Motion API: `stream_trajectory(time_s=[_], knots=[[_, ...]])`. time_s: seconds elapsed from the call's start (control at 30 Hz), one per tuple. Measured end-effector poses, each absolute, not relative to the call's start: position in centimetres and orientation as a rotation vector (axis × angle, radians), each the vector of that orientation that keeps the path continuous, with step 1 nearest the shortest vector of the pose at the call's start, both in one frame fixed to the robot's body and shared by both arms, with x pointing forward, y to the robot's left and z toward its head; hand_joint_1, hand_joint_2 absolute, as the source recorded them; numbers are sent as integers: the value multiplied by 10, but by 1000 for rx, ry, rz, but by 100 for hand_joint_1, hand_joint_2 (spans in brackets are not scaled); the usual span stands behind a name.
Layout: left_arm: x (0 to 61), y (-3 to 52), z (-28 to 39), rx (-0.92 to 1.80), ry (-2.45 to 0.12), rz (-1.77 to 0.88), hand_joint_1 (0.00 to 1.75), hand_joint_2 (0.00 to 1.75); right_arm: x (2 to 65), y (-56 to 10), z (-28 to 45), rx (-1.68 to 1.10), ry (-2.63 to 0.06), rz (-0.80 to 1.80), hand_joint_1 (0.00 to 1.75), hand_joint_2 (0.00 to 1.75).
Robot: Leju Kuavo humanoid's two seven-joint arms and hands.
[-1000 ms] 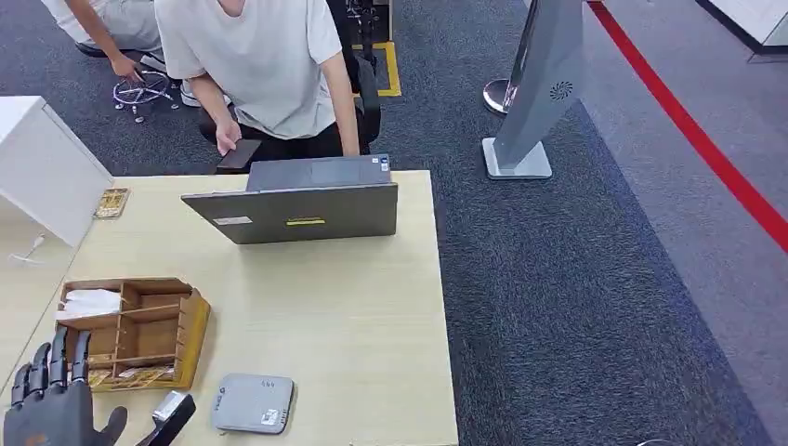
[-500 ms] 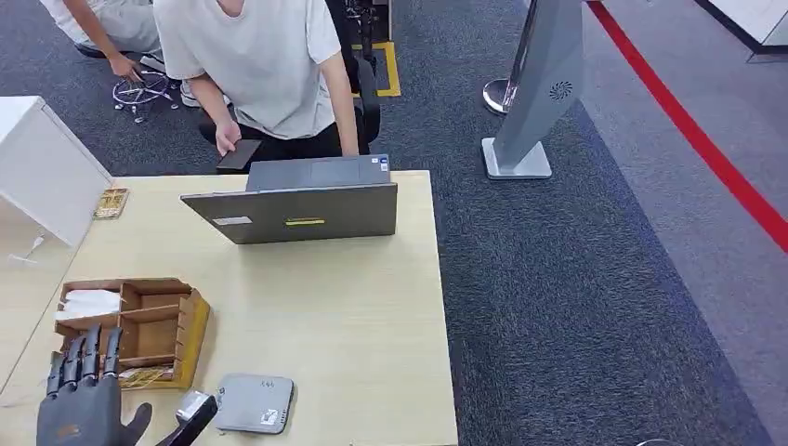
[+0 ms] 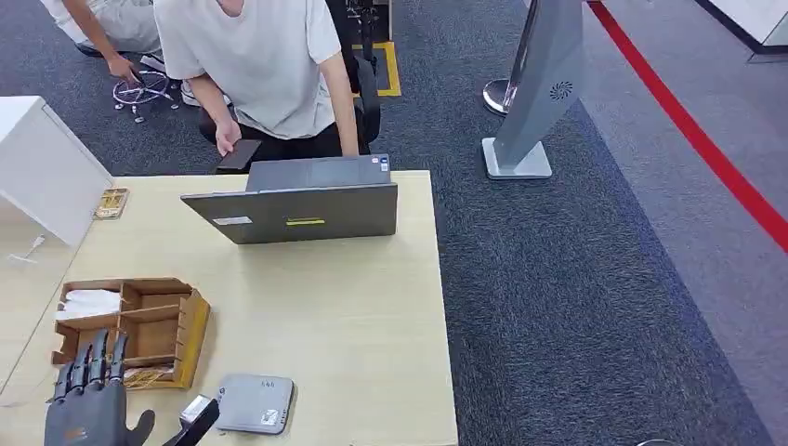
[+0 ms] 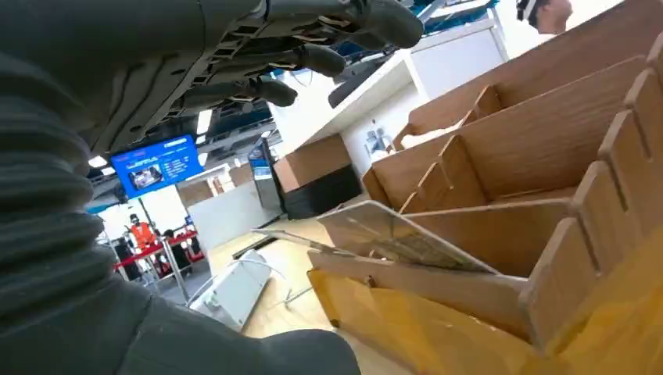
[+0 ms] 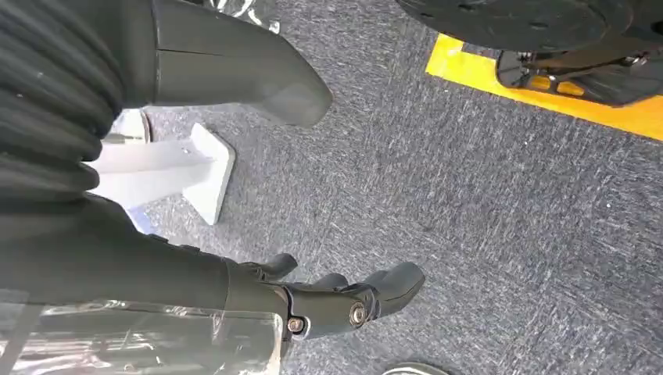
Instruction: Pass the card to the sensor for recognition and then transmit it.
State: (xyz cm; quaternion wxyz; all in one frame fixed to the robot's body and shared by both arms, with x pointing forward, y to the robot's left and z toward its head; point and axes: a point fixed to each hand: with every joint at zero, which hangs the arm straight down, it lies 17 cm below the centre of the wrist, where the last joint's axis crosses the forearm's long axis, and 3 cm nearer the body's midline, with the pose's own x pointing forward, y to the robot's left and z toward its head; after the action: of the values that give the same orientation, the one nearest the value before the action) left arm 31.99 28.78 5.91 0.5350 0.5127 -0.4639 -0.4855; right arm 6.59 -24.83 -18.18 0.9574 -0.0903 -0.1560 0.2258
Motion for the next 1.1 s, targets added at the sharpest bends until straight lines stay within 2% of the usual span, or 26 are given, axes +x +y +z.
stream_trajectory(time_s=[0.47, 1.1], knots=[[318, 317, 51, 1256, -1016, -1131, 0, 175, 65, -249, -182, -185, -309, 458, 0, 175], [325, 327, 57, 1286, -978, -1123, 0, 175, 66, -244, -181, -176, -312, 442, 0, 175]])
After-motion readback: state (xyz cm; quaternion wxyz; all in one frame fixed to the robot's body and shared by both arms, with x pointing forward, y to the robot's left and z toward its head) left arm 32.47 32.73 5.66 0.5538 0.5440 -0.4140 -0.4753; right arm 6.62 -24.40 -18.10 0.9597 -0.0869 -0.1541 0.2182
